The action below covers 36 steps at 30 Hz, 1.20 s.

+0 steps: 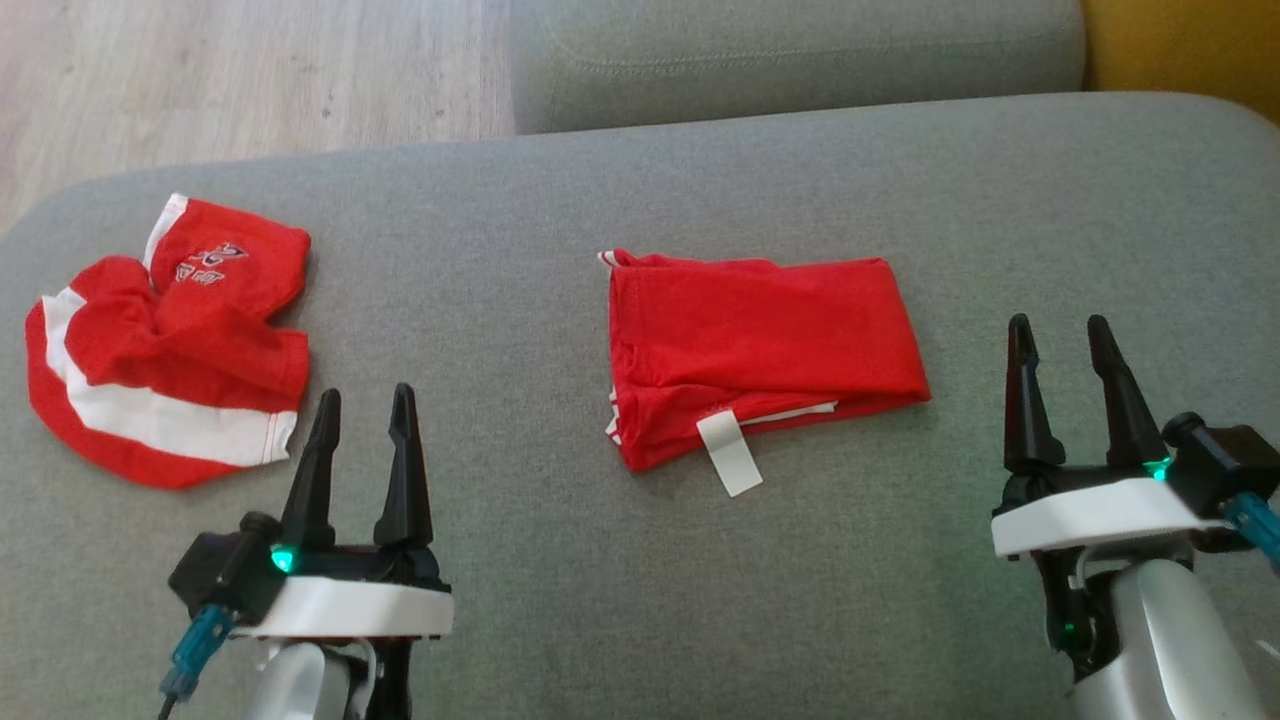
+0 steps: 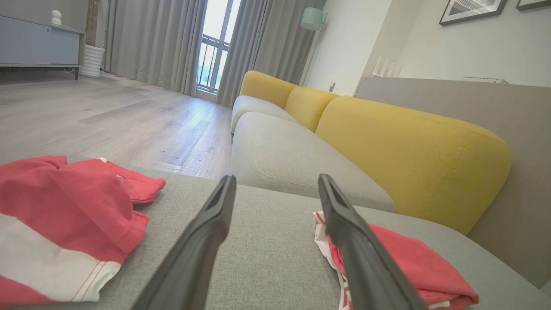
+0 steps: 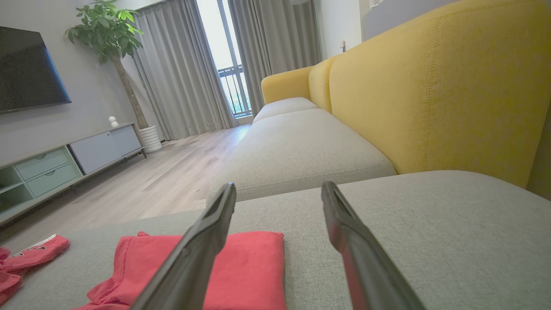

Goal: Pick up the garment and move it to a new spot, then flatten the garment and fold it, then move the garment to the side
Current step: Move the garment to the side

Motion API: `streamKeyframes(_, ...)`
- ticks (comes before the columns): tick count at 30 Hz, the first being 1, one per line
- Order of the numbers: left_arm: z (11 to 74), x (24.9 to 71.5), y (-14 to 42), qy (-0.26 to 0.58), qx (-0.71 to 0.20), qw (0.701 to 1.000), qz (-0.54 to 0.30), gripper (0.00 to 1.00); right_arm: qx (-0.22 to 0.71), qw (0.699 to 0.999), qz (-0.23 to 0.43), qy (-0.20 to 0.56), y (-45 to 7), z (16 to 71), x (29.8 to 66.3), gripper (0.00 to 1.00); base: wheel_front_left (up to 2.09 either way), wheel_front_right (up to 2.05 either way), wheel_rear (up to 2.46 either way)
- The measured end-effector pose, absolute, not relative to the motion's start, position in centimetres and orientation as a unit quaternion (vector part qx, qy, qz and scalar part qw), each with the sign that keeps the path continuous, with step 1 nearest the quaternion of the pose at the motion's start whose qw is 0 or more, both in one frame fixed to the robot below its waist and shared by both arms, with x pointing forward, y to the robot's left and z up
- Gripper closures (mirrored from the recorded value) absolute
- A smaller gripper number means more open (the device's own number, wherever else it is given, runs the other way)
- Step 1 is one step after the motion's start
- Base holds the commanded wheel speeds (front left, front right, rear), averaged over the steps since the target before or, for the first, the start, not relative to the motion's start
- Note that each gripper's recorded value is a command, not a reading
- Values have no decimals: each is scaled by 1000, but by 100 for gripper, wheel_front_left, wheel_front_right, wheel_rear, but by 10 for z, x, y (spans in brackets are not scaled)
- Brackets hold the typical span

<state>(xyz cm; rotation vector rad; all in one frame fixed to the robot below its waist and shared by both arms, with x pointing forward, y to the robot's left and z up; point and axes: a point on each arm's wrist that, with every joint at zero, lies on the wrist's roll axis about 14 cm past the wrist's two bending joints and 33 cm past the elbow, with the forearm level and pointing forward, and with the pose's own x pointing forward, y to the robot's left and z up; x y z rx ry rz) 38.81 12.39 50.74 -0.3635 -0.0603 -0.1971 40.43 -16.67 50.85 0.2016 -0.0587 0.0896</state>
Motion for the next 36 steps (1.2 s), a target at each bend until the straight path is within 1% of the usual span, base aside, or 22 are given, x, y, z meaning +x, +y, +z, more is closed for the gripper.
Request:
streamKeyframes(3, 503, 389, 124, -24, -181, 978, -97, 0, 101, 994, 43, -21, -167, 504, 407, 0, 0, 0, 0)
streamKeyframes(7, 496, 393, 123, -15, -182, 978, -96, 0, 101, 994, 39, 10, -169, 489, 415, 0, 0, 0, 0)
streamKeyframes(14, 494, 409, 120, -13, -180, 978, -101, 0, 99, 989, 39, 99, -165, 449, 444, 0, 0, 0, 0)
streamKeyframes(19, 488, 413, 125, -5, -180, 979, -94, 0, 118, 976, 43, 177, -153, 410, 457, 0, 0, 0, 0)
streamKeyframes(24, 477, 414, 135, 7, -180, 981, -76, 0, 132, 959, 70, 240, -124, 376, 463, 0, 0, 0, 0)
streamKeyframes(29, 475, 418, 139, 10, -179, 981, -72, 0, 126, 952, 86, 264, -112, 364, 470, 0, 0, 0, 0)
streamKeyframes(34, 472, 420, 137, 13, -179, 981, -74, 0, 129, 950, 89, 270, -109, 362, 477, 0, 0, 0, 0)
streamKeyframes(35, 472, 421, 137, 13, -179, 981, -75, 0, 130, 950, 90, 271, -109, 362, 477, 18, 0, 0, 0)
streamKeyframes(36, 472, 422, 136, 13, -179, 981, -76, 0, 130, 950, 90, 271, -109, 362, 478, 80, 0, 0, 0)
